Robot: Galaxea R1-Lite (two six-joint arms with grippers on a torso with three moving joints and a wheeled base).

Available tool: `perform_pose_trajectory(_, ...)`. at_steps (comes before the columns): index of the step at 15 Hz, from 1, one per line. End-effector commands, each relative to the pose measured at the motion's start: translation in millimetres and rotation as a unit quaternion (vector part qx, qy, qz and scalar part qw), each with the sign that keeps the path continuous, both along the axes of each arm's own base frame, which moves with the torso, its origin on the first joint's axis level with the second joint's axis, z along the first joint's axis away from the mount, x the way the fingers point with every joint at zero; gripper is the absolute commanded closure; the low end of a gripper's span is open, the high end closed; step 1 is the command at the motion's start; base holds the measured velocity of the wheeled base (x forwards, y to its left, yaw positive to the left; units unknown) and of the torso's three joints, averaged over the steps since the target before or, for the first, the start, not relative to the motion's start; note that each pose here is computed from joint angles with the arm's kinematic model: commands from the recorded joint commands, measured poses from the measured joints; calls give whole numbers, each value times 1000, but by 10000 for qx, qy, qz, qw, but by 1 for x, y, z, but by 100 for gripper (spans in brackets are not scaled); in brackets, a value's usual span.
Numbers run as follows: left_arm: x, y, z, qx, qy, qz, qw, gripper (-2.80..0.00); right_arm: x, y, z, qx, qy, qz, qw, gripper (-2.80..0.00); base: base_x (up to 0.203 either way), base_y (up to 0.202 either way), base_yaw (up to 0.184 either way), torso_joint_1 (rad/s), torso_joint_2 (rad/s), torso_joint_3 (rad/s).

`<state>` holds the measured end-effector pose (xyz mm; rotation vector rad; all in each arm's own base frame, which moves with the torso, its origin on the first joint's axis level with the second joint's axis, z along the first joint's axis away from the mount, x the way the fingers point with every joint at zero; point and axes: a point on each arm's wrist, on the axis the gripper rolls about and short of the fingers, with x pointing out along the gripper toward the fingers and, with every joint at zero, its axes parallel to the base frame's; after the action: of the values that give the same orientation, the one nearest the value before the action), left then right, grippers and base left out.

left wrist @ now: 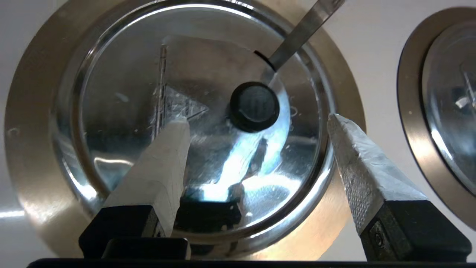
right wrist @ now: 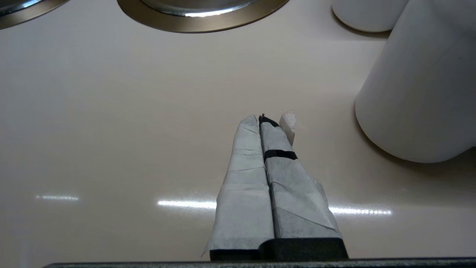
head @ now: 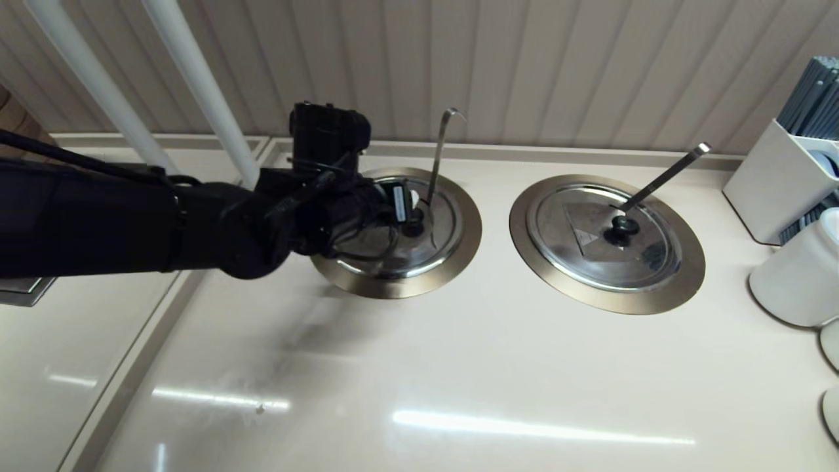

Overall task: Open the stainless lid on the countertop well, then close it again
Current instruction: Open the lid

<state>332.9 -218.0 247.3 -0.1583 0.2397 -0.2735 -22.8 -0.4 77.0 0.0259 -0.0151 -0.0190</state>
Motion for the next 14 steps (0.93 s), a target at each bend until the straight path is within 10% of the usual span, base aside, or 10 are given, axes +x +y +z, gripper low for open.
perform_pose_trajectory(1, 7, -15, -11, -241, -477, 82, 9985, -280, 0, 0, -1, 2, 21, -3, 10000, 0, 0, 0, 0, 0, 0, 0)
perform_pose_trajectory(8, 21, -33, -59, 230, -273, 144, 9993, -280, 0, 0, -1, 2, 21, -4, 10000, 0, 0, 0, 0, 0, 0, 0)
perform_pose_trajectory(14, 16, -39, -63, 195, -882, 43, 9959, -280, 0, 0, -1, 2, 21, -4, 10000, 0, 0, 0, 0, 0, 0, 0)
